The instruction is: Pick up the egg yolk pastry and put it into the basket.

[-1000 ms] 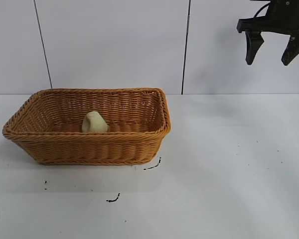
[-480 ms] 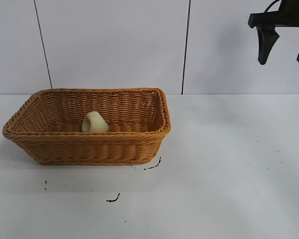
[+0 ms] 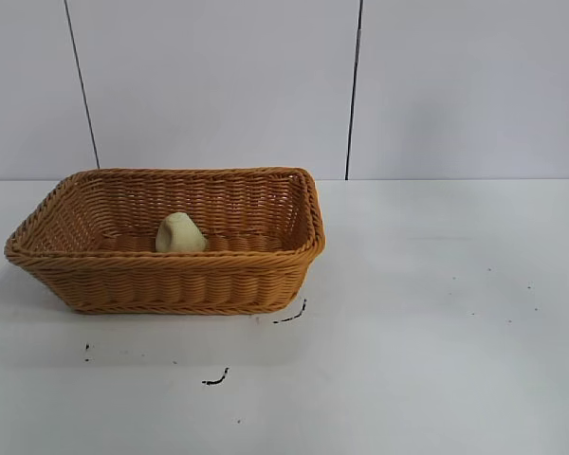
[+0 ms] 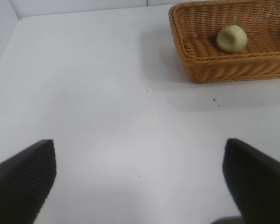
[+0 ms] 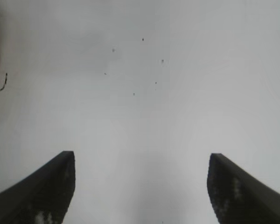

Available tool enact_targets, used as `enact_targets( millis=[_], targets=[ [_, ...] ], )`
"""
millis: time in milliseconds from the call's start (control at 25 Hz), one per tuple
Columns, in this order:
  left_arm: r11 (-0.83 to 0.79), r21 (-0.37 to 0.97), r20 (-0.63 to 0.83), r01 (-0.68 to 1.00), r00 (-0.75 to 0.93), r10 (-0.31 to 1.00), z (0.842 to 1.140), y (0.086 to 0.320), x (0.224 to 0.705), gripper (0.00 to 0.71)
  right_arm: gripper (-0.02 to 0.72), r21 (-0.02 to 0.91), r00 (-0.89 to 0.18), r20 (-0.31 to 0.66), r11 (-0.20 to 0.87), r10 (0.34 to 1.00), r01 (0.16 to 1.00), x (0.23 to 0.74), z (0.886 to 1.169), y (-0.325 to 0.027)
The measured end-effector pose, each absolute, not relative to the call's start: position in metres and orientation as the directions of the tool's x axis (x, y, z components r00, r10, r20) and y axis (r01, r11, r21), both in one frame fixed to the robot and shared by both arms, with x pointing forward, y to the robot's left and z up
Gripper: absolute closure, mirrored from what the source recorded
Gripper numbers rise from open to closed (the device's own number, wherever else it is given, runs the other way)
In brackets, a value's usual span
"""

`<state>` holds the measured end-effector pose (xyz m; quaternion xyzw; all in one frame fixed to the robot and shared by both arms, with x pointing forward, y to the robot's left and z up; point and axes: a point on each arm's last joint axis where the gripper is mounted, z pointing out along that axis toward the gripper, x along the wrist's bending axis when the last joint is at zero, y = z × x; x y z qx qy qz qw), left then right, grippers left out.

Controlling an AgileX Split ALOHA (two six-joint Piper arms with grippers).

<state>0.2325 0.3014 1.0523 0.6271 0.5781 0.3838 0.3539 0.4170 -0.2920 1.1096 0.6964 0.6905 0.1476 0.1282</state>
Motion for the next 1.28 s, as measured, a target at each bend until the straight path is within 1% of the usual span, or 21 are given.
enact_targets(
  millis=[80,200,280,480,520,720,880,960,1040,1280],
  targets=[
    [-0.081,0.888,0.072,0.453,0.037,0.997,1.052,0.301,0.233,0.014,0.143,0.397,0.002,0.029,-0.013,1.000,0.918,0.392,1.100,-0.293],
    [-0.081,0.888,0.072,0.453,0.037,0.997,1.052,0.301,0.233,0.014,0.143,0.466,-0.003,0.029,-0.011,1.000,0.885,0.358,1.086,-0.294],
    [-0.081,0.888,0.072,0.453,0.037,0.997,1.052,0.301,0.233,0.014,0.143,0.529,-0.007,0.030,-0.010,1.000,0.849,0.337,1.077,-0.294],
    [-0.081,0.888,0.072,0.453,0.037,0.997,1.052,0.301,0.233,0.014,0.143,0.644,-0.011,0.033,-0.013,0.999,0.765,0.297,1.047,-0.296],
    [-0.081,0.888,0.072,0.453,0.037,0.997,1.052,0.301,0.233,0.014,0.143,0.671,-0.012,0.034,-0.014,0.999,0.741,0.291,1.045,-0.296],
    [-0.081,0.888,0.072,0.453,0.037,0.997,1.052,0.301,0.233,0.014,0.143,0.798,-0.019,0.036,-0.017,0.999,0.602,0.267,1.050,-0.297],
    [-0.081,0.888,0.072,0.453,0.037,0.997,1.052,0.301,0.233,0.014,0.143,0.873,-0.025,0.035,-0.019,0.999,0.488,0.245,1.052,-0.297],
    [-0.081,0.888,0.072,0.453,0.037,0.997,1.052,0.301,0.233,0.014,0.143,0.896,-0.026,0.034,-0.019,0.999,0.444,0.238,1.052,-0.298],
    [-0.081,0.888,0.072,0.453,0.037,0.997,1.052,0.301,0.233,0.014,0.143,0.901,-0.024,0.032,-0.018,0.999,0.433,0.236,1.052,-0.298],
    [-0.081,0.888,0.072,0.453,0.037,0.997,1.052,0.301,0.233,0.014,0.143,0.901,-0.023,0.029,-0.016,0.999,0.433,0.236,1.052,-0.298]
  ],
)
